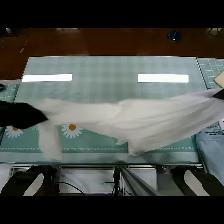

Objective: Fold the shirts.

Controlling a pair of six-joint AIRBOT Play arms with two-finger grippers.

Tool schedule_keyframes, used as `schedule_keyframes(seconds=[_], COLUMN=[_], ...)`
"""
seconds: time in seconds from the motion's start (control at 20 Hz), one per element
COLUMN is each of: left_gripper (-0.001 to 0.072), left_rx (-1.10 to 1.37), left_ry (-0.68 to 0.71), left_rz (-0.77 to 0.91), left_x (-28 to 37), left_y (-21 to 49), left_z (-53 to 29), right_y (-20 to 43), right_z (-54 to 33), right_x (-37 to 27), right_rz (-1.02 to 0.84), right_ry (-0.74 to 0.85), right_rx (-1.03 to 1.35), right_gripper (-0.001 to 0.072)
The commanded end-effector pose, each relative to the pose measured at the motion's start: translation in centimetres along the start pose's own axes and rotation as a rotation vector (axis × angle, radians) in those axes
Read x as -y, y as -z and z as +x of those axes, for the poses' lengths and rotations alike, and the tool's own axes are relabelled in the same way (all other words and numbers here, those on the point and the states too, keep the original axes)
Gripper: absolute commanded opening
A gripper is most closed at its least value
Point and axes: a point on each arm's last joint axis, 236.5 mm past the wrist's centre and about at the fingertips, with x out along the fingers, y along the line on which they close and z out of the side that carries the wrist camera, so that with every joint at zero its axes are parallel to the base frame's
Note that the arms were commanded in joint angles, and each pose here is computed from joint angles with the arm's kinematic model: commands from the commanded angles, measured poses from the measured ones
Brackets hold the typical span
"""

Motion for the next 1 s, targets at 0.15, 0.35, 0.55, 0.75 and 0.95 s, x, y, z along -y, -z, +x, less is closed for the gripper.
schedule_keyframes(seconds=[0.15,0.35,0.55,0.75,0.95], left_gripper=[0.0033,0.0033,0.0033,0.0033,0.0033], left_rx=[0.063,0.061,0.055,0.218,0.299], left_ry=[-0.020,-0.075,-0.115,-0.187,-0.232], left_rz=[-0.004,-0.051,-0.119,-0.085,-0.091], left_x=[-7.2,-12.5,-16.5,-18.5,-20.0], left_y=[-3.5,-6.0,-6.8,-10.7,-12.6], left_z=[12.0,15.8,18.3,17.8,17.7], right_y=[-7.4,-10.2,-12.2,-17.7,-19.1], right_z=[13.8,20.8,23.6,22.5,22.8], right_x=[1.3,1.6,2.2,1.7,1.8], right_rz=[-0.211,-0.243,-0.235,-0.235,-0.229], right_ry=[0.128,0.138,0.144,0.152,0.154], right_rx=[0.019,0.024,0.073,0.316,0.369], right_gripper=[0.0018,0.0018,0.0019,0.0019,0.0019])
